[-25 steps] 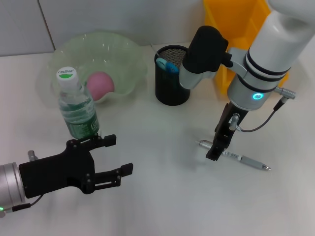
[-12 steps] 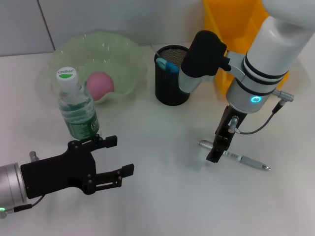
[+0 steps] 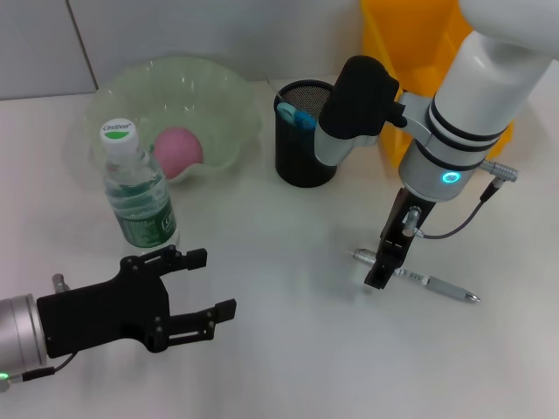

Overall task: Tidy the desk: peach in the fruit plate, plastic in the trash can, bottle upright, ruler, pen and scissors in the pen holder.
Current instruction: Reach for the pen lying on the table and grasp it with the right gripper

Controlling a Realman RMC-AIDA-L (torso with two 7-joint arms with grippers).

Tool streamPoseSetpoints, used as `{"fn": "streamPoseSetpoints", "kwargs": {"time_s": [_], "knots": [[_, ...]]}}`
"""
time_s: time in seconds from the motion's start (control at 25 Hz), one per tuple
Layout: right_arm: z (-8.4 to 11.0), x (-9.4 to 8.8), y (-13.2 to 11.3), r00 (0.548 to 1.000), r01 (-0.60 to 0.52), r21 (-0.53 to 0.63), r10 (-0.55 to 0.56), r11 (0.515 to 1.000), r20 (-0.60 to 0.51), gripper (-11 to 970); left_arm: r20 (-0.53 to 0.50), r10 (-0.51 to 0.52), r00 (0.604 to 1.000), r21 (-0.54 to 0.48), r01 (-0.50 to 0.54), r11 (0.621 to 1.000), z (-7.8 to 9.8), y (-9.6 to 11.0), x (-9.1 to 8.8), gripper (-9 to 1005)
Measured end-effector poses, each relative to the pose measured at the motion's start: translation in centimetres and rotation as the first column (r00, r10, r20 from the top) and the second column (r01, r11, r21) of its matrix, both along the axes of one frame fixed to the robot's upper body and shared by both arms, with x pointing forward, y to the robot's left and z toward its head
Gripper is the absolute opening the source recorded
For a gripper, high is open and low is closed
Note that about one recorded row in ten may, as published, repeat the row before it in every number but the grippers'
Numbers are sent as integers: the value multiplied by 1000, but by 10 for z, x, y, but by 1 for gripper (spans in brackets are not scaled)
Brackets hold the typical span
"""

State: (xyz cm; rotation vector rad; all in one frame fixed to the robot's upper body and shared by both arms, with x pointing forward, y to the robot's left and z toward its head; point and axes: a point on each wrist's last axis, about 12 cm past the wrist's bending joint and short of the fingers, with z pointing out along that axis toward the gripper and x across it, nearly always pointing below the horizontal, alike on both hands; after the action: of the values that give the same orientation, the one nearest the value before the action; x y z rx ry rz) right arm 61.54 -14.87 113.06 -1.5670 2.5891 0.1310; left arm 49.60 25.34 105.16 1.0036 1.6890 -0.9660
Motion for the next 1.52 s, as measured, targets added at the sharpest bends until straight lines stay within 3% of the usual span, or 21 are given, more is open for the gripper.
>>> {"fn": "streamPoseSetpoints", "kwargs": {"time_s": [0.88,1.08,1.52], "knots": [[-4,-1,1,1000,19,9,-19,1000,-12,702,-11,-17,1000,22,17,1000,-2,0,-1,834],[-8,-1,-1,1000,25,2,-25,1000,-15,498,-14,-16,1000,20,16,1000,-2,0,-1,835],[-10,-2,0,1000,21,-23,-21,1000,-4,311,-16,-17,1000,16,17,1000,-2,0,-2,834]]}}
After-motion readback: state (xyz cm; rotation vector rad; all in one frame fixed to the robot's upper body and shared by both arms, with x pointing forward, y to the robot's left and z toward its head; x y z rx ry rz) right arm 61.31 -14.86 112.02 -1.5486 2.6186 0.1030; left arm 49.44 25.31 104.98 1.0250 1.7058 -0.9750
